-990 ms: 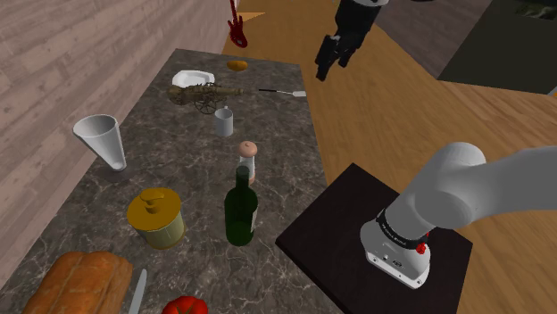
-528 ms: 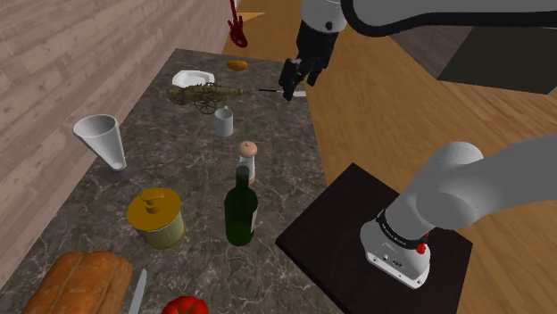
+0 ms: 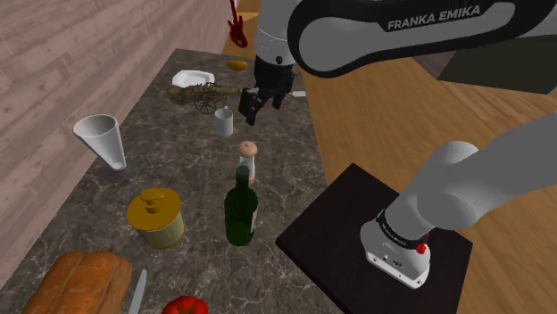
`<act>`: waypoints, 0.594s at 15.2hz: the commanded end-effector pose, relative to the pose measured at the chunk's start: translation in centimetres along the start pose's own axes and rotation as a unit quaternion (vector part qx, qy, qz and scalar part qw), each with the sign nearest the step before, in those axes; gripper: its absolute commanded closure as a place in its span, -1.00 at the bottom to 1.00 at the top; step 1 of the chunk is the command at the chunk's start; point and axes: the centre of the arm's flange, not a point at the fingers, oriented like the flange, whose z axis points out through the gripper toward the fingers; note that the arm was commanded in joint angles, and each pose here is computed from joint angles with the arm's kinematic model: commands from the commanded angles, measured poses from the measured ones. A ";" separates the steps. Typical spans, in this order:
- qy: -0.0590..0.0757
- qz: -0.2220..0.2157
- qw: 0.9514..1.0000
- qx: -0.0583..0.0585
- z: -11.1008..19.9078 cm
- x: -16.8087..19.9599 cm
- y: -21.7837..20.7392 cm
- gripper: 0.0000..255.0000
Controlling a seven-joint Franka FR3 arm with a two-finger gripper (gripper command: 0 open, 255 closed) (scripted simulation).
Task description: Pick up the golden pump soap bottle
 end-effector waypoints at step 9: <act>-0.002 -0.011 1.000 0.018 5.9 3.6 -10.8 -1.00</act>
